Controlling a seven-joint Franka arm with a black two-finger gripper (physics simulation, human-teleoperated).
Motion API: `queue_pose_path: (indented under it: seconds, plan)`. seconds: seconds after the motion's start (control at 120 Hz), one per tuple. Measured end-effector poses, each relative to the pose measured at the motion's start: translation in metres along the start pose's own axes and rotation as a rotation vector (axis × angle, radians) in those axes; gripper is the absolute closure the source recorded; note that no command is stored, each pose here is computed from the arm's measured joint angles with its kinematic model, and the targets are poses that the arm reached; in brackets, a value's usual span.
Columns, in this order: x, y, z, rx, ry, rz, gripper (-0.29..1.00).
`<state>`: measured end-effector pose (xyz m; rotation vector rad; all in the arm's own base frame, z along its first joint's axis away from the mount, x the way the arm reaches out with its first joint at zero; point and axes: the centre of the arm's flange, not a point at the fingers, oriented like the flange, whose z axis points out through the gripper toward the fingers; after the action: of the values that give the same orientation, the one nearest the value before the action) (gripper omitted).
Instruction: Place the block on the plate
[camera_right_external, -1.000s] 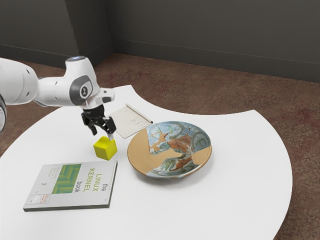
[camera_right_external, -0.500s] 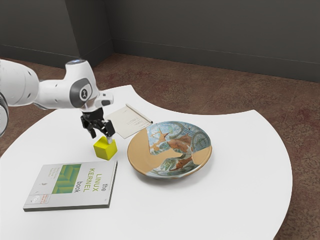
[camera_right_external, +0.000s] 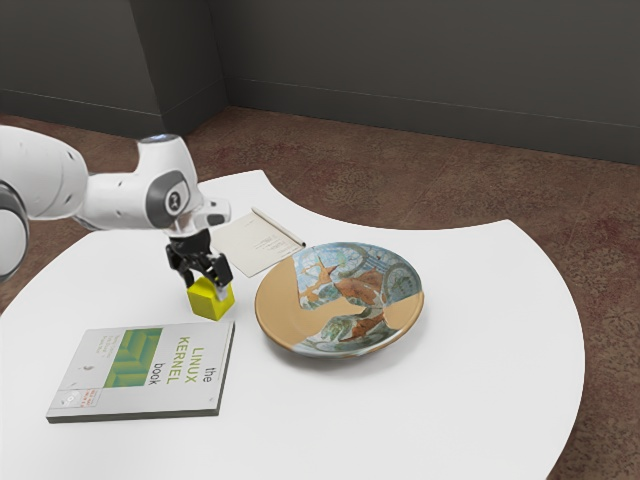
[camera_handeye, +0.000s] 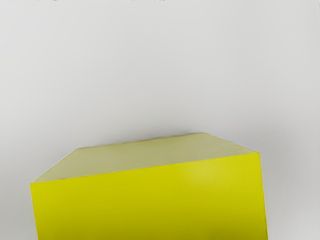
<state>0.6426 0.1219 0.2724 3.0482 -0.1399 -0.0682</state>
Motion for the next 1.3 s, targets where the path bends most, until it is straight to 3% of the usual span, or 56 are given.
queue_pose_path:
  seconds: [0.65,1.3]
  plan:
    - [0.001,-0.001,0.018,-0.008,-0.005,0.001,0.01]
    - [0.002,0.000,0.018,-0.010,-0.005,0.001,0.19]
